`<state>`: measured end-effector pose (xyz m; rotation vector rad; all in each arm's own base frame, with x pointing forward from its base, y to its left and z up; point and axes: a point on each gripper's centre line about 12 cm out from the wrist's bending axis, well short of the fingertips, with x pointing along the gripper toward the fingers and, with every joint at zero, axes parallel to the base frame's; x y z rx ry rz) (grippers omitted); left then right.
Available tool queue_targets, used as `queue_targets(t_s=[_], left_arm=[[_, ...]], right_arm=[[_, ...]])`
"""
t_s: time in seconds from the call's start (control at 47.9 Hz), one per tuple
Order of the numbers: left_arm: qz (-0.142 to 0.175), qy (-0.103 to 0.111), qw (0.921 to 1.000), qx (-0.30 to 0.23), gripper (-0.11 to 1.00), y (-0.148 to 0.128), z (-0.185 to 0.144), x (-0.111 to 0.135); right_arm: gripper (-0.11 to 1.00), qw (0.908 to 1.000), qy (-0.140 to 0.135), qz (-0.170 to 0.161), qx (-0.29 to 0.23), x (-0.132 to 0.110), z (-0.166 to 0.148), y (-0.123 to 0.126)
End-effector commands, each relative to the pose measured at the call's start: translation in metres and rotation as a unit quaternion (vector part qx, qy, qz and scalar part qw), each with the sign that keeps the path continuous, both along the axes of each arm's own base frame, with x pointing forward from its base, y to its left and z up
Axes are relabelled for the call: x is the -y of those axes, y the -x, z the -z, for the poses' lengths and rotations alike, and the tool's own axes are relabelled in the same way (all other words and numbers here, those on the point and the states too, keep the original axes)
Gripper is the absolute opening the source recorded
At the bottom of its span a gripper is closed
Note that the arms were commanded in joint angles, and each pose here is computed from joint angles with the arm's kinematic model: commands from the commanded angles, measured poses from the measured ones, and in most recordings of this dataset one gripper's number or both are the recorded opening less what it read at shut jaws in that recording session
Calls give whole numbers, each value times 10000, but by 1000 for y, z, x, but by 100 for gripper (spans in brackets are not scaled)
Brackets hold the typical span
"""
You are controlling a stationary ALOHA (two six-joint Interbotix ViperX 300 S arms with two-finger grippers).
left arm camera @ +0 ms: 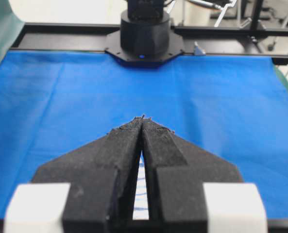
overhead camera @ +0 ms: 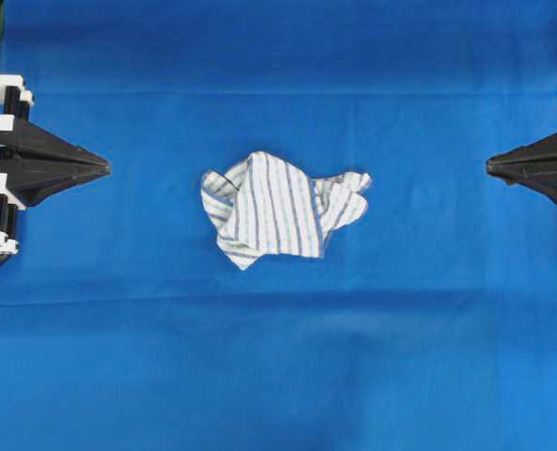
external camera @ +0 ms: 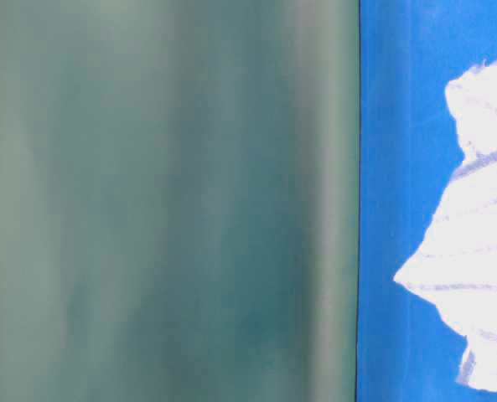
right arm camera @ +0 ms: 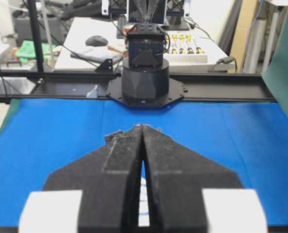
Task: Lift the towel with both arms.
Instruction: 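Move both grippers inward toward opposite sides of the striped towel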
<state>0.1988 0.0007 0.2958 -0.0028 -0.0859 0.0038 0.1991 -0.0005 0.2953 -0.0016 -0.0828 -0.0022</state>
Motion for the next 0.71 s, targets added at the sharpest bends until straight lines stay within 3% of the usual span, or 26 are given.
queue_targets(t_s=[0.0,0.271,0.563,0.626,0.689], left_arm=[[24,151,9999,15,0,-6,-5,1],[129,98,9988,-454,0,-30,11,6],[115,123,9915,-1294,1,-62,49,7],[114,121,9894,-1446,9,-67,58,7],[110,118,9871,-1590,24,-73,67,7]], right_arm=[[0,10000,8,18,92,1,-9,-3],[0,9973,-26,17,-728,1,5,-24],[0,9851,-121,31,-1717,1,47,-56],[1,9814,-129,34,-1913,1,56,-63],[6,9778,-137,38,-2093,1,64,-71]])
